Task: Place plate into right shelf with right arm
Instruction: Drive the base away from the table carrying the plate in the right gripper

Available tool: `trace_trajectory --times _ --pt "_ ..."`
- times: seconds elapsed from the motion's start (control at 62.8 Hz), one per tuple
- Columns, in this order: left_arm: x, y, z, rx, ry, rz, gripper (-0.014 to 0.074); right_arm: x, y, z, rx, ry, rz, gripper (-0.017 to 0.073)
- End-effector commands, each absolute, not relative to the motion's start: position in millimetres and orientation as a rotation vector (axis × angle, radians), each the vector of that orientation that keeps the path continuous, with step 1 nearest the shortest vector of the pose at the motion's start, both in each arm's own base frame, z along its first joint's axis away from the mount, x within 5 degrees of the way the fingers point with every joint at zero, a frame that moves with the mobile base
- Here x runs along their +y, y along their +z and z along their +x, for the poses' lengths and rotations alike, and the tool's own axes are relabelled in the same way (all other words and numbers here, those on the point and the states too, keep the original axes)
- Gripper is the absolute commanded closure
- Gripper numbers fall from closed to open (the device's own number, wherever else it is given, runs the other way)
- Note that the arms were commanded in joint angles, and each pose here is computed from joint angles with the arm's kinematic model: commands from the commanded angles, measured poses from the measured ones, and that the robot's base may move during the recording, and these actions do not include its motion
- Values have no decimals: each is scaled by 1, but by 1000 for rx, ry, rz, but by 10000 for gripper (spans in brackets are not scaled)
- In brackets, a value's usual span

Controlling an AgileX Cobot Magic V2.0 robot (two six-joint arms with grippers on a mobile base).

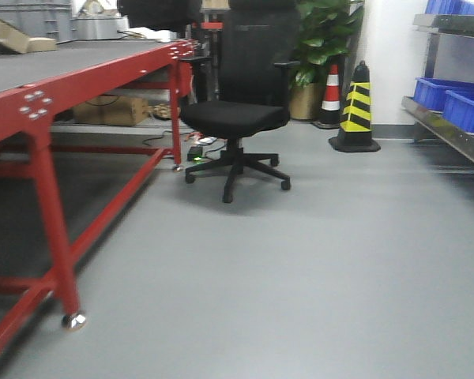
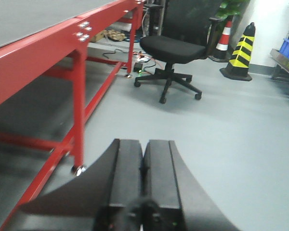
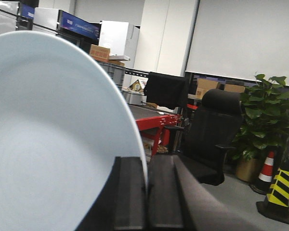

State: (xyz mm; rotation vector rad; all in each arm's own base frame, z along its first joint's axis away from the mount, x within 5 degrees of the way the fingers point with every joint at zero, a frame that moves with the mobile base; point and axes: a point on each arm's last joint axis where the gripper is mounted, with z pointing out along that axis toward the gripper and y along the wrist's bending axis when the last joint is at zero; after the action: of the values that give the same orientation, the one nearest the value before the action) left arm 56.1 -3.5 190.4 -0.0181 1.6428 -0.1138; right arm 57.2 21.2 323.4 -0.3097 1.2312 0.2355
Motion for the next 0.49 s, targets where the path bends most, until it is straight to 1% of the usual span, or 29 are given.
trace_trajectory --times 0.0,0.478 --pt "-4 195 56 1564 -130 -18 640 16 338 57 1158 203 -249 501" --pt "-4 195 56 1564 -130 -18 640 16 338 57 1158 203 -249 501"
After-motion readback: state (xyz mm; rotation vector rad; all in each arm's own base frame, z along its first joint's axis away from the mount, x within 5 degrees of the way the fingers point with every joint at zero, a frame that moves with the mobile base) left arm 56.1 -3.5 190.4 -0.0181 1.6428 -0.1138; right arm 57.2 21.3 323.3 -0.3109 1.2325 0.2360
